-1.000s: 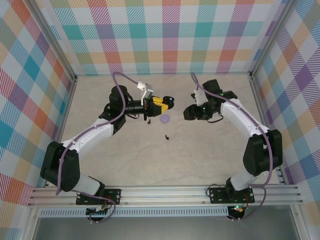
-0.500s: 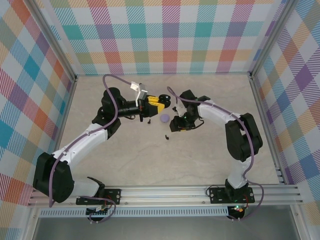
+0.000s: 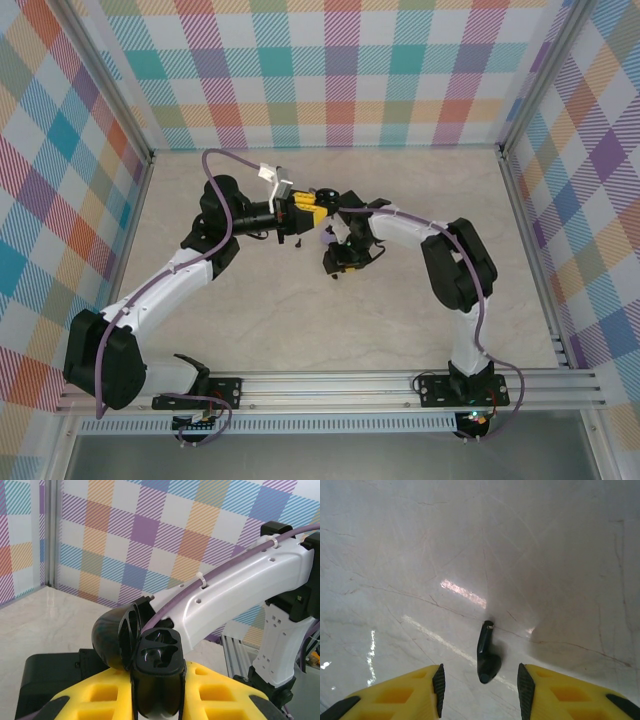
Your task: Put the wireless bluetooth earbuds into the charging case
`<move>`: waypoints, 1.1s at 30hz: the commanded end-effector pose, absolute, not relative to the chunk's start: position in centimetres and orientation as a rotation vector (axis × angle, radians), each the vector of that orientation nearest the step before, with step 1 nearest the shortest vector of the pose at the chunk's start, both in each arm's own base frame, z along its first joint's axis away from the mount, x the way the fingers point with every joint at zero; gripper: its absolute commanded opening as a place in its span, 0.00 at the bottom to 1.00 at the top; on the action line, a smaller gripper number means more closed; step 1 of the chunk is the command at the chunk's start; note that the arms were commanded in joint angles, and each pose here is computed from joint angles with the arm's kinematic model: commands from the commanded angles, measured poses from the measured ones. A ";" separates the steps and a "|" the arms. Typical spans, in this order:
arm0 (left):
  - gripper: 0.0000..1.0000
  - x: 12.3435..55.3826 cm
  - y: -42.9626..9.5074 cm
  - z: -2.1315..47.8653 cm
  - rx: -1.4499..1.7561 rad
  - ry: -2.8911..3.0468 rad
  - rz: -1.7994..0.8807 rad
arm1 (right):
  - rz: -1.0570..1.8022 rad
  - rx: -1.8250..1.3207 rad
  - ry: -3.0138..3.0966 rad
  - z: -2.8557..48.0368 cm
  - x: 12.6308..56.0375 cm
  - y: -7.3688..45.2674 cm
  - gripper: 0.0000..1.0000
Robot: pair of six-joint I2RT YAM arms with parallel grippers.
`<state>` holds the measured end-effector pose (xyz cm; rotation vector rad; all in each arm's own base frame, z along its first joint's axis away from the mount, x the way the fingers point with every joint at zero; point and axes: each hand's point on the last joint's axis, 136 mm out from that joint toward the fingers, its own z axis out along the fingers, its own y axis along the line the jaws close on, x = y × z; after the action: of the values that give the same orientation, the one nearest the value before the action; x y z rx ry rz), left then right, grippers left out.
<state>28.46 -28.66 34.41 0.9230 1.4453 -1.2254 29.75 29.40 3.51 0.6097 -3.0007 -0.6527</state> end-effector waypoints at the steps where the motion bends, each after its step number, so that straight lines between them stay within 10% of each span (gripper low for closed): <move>1: 0.01 28.3 -27.9 35.6 0.927 1.402 -1.190 | -0.540 0.619 -3.012 3.1 29.8 29.4 0.44; 33: 0.01 28.8 -28.1 35.6 0.927 1.420 -1.190 | -0.003 0.668 -3.062 2.1 30.7 21.4 0.25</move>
<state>28.46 -28.64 33.98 0.9257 1.4653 -1.2245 31.26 23.63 1.65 0.6603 -3.0815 -0.1002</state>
